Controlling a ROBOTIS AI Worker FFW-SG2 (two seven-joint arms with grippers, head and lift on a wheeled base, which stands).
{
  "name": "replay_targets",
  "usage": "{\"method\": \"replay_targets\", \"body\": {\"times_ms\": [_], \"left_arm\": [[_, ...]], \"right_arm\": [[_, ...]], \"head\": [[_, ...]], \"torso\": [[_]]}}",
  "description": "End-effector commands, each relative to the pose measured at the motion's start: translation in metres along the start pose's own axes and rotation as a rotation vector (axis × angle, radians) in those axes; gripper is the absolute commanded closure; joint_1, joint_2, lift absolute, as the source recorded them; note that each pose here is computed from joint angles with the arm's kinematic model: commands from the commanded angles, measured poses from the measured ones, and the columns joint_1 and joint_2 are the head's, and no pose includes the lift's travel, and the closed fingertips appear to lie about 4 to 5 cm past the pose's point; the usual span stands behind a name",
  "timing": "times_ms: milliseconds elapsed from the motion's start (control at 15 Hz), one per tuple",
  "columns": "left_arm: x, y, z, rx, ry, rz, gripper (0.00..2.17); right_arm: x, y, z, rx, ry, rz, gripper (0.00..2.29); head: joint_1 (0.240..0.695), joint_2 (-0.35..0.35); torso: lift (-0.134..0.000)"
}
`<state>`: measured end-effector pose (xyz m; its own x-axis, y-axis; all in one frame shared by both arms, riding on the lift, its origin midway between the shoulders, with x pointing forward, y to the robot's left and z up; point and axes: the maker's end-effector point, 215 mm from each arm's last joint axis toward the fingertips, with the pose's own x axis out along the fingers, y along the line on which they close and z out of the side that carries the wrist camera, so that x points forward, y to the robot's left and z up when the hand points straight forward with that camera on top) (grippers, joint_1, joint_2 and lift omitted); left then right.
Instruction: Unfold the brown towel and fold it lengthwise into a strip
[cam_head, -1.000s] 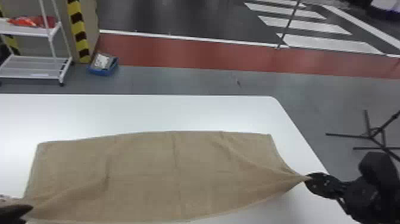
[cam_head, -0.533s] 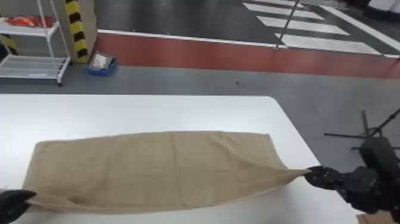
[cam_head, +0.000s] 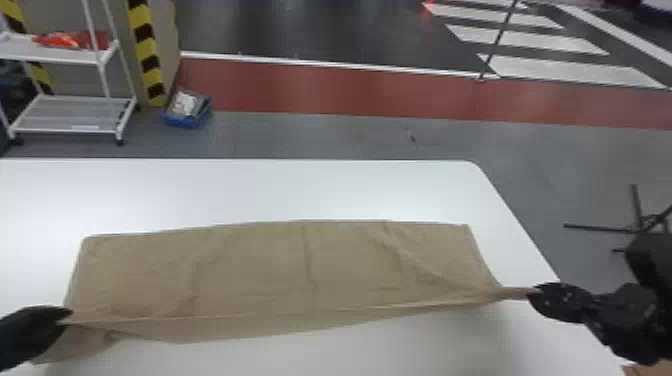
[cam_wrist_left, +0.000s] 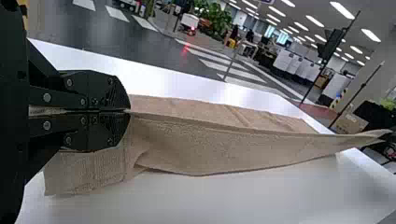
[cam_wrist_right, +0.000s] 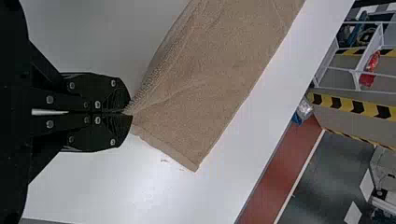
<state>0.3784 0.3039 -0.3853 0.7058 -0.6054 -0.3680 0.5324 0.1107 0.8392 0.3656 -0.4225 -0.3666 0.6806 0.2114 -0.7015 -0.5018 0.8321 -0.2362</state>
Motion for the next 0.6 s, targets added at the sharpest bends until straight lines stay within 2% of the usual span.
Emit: {"method": "replay_targets", "body": {"times_ms": [0, 67, 133, 333, 400, 467, 533], "left_arm": [[-0.001, -0.001, -0.007, -0.024, 0.019, 0.003, 1.10], [-0.001, -0.001, -0.009, -0.028, 0.023, 0.002, 0.94], [-0.001, -0.003, -0.011, -0.035, 0.030, -0.002, 0.89], [-0.003, -0.015, -0.022, -0.041, 0.065, -0.043, 0.89], [-0.004, -0.018, -0.032, -0.059, 0.095, -0.060, 0.97], [-0.007, -0.020, -0.040, -0.073, 0.117, -0.073, 1.24], [-0.011, -0.027, -0.047, -0.082, 0.137, -0.114, 1.66]], "right_arm": [[0.000, 0.002, -0.002, 0.002, 0.003, 0.002, 2.26], [0.000, 0.001, -0.002, 0.001, 0.004, 0.002, 2.26], [0.000, 0.001, -0.003, 0.002, 0.005, 0.001, 2.26], [0.000, 0.002, -0.005, 0.005, 0.007, 0.002, 2.26], [0.000, 0.002, -0.005, 0.005, 0.007, 0.002, 2.26], [-0.001, 0.000, -0.006, 0.005, 0.010, -0.002, 2.26], [-0.001, 0.000, -0.005, 0.006, 0.009, -0.001, 2.26]], "head": [[0.695, -0.184], [0.695, -0.177], [0.695, -0.175], [0.695, -0.169], [0.695, -0.167], [0.695, -0.160], [0.695, -0.154]], "torso": [[-0.120], [-0.120], [-0.120], [-0.120], [-0.120], [-0.120], [-0.120]]}}
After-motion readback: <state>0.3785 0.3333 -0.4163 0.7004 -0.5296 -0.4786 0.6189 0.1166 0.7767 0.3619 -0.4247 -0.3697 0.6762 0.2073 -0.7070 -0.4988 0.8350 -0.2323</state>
